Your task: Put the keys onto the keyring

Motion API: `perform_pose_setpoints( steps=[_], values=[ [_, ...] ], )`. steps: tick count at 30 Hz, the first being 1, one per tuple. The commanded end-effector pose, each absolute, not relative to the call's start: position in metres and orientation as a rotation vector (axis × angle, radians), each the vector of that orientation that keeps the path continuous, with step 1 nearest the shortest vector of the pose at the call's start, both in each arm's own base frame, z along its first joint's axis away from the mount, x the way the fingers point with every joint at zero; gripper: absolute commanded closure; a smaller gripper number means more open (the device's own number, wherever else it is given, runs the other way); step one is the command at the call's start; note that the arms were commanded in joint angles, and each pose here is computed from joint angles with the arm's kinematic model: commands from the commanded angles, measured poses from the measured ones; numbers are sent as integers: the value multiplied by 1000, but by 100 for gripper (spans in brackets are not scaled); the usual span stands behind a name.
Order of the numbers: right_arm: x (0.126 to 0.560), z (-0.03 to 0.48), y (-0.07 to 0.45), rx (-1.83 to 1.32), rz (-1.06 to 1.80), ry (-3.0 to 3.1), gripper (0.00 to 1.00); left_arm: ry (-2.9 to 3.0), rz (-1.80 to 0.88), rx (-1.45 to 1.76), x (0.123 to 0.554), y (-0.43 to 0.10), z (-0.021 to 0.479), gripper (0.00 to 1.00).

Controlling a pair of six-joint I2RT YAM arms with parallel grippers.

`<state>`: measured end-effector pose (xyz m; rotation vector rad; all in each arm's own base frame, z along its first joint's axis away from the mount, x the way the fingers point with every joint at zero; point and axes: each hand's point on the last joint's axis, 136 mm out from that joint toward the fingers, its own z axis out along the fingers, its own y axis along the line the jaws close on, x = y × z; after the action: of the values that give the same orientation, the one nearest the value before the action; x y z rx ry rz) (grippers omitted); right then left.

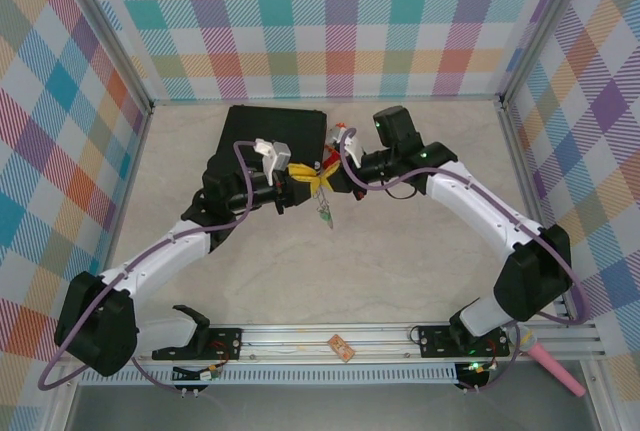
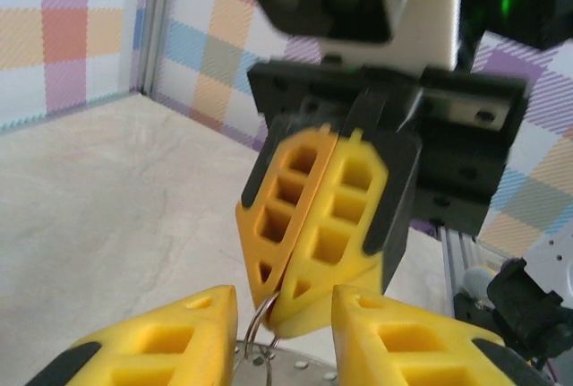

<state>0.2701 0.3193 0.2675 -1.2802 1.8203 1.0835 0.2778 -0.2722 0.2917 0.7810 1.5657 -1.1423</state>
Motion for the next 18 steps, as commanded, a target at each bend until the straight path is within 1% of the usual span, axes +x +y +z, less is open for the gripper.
perform_pose_setpoints(
  steps=[1,6,18],
  values=[
    [273,298,321,-1224,1091,1670,100,1438,-1126,721,272,-264,323,64],
    [279,309,317,-1142,1092,1571,100,1359,-1101,611,271,-249,338,61],
    [284,350,300,-949,1150,1339,100,1373,-1099,587,273,-244,335,60]
  ],
)
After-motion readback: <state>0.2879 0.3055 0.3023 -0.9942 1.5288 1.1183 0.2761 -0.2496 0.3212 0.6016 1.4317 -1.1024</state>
